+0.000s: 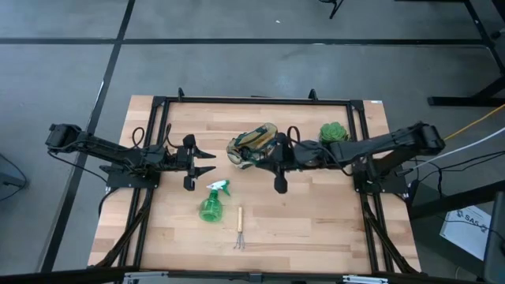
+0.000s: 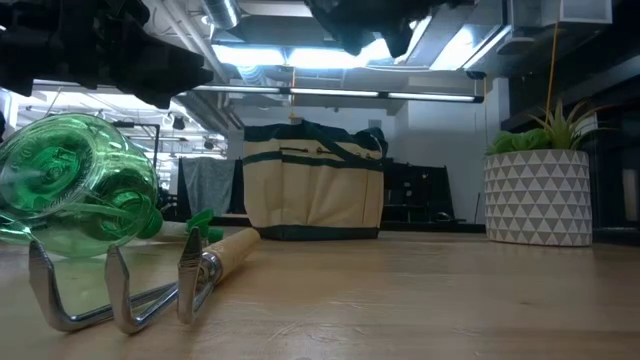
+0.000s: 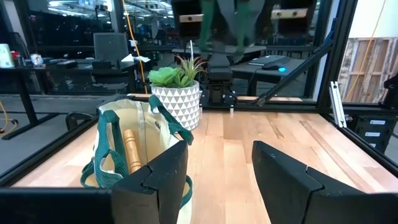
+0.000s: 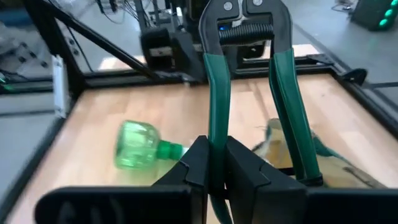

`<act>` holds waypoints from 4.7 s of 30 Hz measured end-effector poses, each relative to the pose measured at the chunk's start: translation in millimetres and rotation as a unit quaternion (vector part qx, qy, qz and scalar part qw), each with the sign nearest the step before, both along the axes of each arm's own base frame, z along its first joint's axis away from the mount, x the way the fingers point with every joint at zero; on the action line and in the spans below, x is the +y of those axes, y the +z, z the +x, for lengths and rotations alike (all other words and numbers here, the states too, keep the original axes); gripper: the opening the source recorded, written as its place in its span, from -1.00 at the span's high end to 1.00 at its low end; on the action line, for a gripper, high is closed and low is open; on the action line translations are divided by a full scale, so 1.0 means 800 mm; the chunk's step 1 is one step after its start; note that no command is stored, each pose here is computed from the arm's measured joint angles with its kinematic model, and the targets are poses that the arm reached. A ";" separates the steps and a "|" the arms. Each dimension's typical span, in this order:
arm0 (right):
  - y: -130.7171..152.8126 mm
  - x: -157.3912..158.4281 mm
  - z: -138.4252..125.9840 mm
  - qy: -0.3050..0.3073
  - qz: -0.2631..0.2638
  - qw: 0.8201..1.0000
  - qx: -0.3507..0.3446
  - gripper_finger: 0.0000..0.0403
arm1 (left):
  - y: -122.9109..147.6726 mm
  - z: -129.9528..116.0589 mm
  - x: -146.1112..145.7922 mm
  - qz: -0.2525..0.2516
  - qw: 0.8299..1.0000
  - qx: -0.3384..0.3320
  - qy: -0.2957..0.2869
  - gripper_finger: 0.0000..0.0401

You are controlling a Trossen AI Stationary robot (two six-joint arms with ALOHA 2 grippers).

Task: Pick & Place Garden tools in Gardening bag
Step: Put the shear scissor into the gardening bag

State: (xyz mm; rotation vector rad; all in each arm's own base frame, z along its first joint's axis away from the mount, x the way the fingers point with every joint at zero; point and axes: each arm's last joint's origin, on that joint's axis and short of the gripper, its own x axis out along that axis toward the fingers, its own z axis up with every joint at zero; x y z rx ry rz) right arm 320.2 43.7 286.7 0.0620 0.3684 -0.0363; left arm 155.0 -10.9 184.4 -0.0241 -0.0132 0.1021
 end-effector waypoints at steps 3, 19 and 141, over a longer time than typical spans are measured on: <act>-0.007 -0.009 0.005 -0.006 -0.017 1.000 0.010 0.82 | 0.000 0.000 0.000 0.000 1.000 0.000 0.000 0.11; -0.026 -0.039 0.018 -0.043 -0.019 0.998 0.033 0.82 | 0.000 0.000 0.000 0.000 1.000 0.000 0.000 0.12; -0.066 -0.124 0.016 0.051 -0.271 0.946 0.169 0.76 | -0.002 0.000 0.000 0.001 1.000 0.008 0.000 0.12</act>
